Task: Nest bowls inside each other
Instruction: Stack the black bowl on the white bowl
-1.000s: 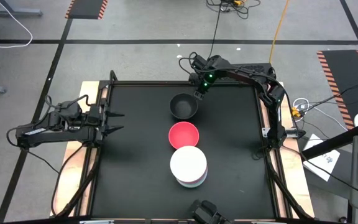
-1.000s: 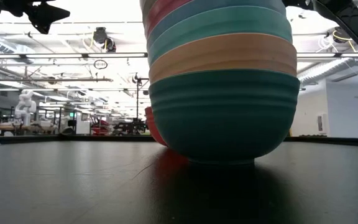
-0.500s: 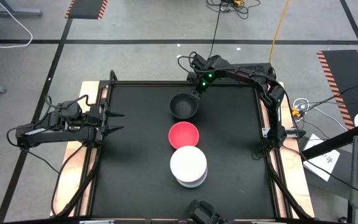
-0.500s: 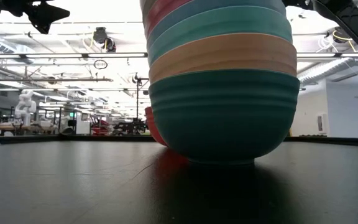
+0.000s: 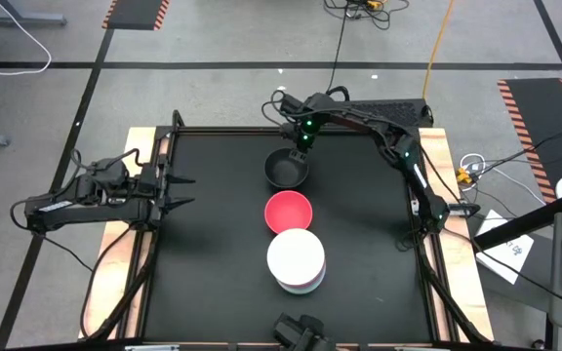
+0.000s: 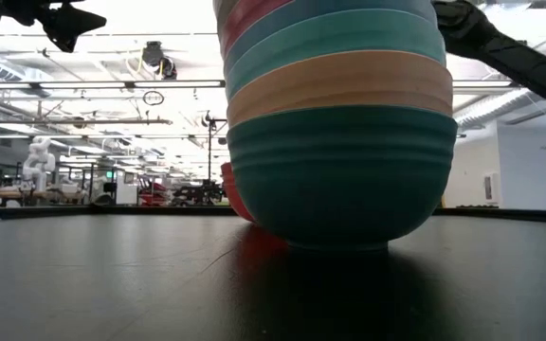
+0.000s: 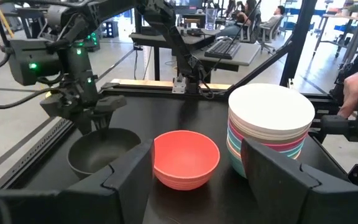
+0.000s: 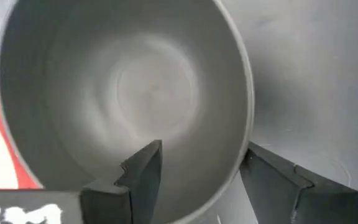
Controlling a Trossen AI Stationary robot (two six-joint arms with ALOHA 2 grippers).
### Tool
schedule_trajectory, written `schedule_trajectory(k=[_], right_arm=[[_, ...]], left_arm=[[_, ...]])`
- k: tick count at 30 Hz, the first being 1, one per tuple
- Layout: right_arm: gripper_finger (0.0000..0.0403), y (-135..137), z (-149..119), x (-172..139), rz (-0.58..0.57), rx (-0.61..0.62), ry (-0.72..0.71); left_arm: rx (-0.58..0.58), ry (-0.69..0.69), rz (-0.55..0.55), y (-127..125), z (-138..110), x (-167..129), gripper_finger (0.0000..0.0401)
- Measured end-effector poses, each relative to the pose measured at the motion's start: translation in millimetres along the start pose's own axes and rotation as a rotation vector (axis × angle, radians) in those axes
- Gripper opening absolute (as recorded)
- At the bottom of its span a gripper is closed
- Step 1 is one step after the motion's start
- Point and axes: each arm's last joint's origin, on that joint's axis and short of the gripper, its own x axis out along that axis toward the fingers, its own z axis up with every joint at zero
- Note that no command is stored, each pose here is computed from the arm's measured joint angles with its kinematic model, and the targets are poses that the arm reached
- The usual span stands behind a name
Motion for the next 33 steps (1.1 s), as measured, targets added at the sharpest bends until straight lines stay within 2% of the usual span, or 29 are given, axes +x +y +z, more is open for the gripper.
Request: schedule_trajectory(k=[2, 5, 13, 19, 24, 33], right_arm=[[0.0196, 2, 1, 0, -0.008, -0.027, 0.018], [0.0165, 1, 2, -1, -0.071, -0.056, 0.033], [0.0014, 2, 5, 0, -0.08, -0.134, 0.006], [0.0004, 3, 8, -3, -0.096, -0.154, -0.023], [0.0003, 7, 7, -16, -0.16, -0.171, -0.038], [0.0001, 26, -5, -87, -0.242, -0.171, -0.192]], left_arm=[[-0.002, 0.001, 0.0, 0, 0, 0, 0.0243], [-0.003, 0.002, -0.002, 0, 0, 0, 0.0243], [-0.003, 0.003, -0.005, 0, 0, 0, 0.0243], [-0.004, 0.008, -0.004, 0, -1, 0, 0.0243], [-0.001, 0.008, -0.003, 0, -1, 0, 0.0243], [0.001, 0.007, 0.004, 0, -1, 0, 0.0243]])
